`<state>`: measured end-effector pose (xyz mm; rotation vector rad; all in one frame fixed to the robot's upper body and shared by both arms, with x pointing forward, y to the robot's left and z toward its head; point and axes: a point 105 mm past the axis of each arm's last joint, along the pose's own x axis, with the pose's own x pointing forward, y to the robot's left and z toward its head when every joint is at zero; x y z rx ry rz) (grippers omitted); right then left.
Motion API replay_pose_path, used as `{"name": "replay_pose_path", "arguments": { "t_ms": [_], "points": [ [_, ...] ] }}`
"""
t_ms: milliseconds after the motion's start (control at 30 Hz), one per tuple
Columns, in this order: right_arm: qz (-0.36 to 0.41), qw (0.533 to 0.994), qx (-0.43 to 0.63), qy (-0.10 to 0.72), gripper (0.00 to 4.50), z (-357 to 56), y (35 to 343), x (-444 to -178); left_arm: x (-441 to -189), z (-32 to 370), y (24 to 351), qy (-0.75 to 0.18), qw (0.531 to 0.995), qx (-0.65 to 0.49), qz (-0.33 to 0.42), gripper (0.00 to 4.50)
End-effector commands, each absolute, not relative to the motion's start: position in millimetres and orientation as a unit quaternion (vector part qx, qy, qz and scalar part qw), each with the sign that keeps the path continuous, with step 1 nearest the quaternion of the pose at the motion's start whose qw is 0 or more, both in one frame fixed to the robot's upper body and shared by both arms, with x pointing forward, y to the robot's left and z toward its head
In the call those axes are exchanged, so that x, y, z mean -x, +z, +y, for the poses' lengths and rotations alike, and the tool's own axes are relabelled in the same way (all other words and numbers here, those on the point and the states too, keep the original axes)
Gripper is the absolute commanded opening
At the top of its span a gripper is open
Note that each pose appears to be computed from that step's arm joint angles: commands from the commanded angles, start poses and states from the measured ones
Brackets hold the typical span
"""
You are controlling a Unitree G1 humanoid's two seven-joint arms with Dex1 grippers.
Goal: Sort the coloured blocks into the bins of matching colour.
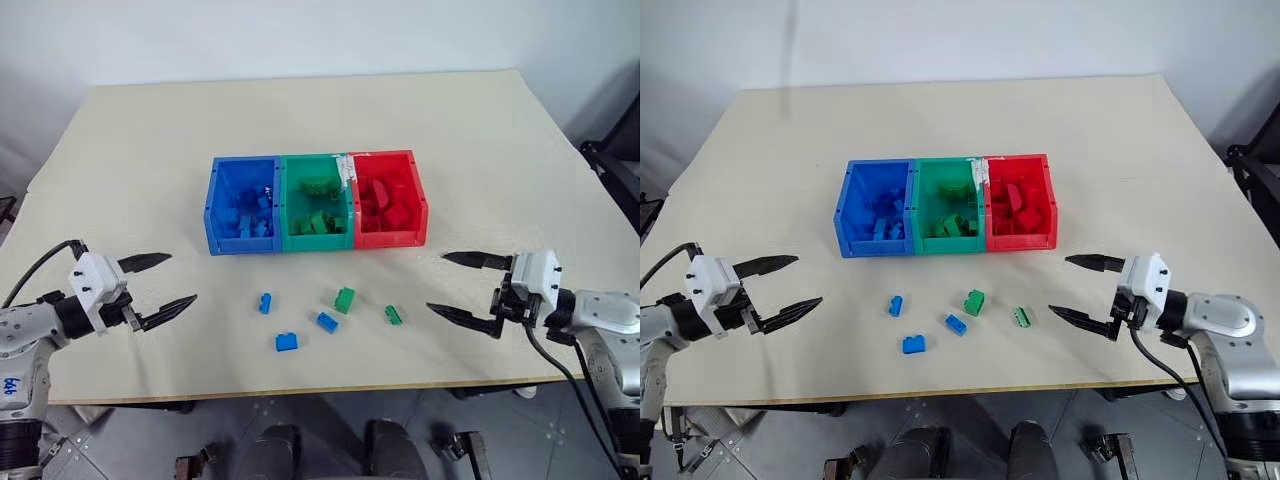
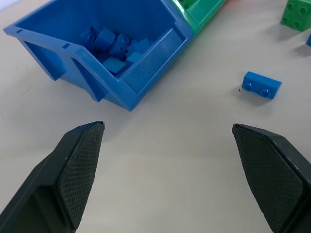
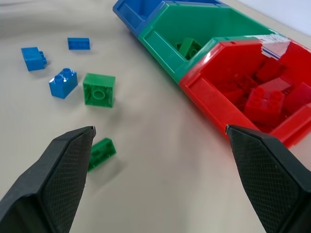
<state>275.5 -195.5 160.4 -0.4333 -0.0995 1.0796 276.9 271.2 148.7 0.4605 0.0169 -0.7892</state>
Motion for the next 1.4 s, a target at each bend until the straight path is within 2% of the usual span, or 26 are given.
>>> {"name": "replay_pose_path", "arguments": {
  "t_ms": [33, 167, 400, 600, 733, 867, 967, 1133, 1267, 1400],
  "points": [
    [-0.066, 0.832, 0.2, 0.513, 4.5, -188, 168, -270, -279, 268, 151, -0.372, 0.901, -0.225, -0.004, 4.48],
    [-0.059, 0.851, 0.194, 0.485, 4.5, -202, 171, -264, -283, 245, 153, -0.403, 0.894, -0.195, -0.016, 4.48],
    [-0.014, 0.884, 0.202, 0.422, 4.5, -244, 166, -238, -273, 167, 155, -0.542, 0.816, -0.192, -0.059, 4.48],
    [0.03, 0.879, 0.19, 0.435, 4.5, -233, 146, -222, -263, 125, 153, -0.618, 0.763, -0.175, -0.074, 4.48],
    [0.038, 0.885, 0.147, 0.44, 4.5, -209, 143, -228, -261, 121, 150, -0.633, 0.752, -0.173, -0.063, 4.48],
    [0.063, 0.873, 0.116, 0.47, 4.5, -175, 131, -234, -260, 142, 151, -0.61, 0.771, -0.177, -0.049, 4.48],
    [0.099, 0.861, 0.137, 0.48, 4.5, -159, 115, -238, -256, 154, 149, -0.597, 0.78, -0.184, -0.038, 4.48],
    [0.111, 0.881, 0.162, 0.43, 4.5, -148, 98, -262, -249, 165, 151, -0.577, 0.794, -0.19, -0.028, 4.48],
    [0.107, 0.882, 0.162, 0.429, 3.58, -142, 94, -267, -247, 170, 154, -0.566, 0.801, -0.192, -0.027, 4.5],
    [0.112, 0.88, 0.163, 0.432, 2.16, -140, 91, -266, -249, 172, 156, -0.561, 0.804, -0.194, -0.028, 4.5]
  ]
}}
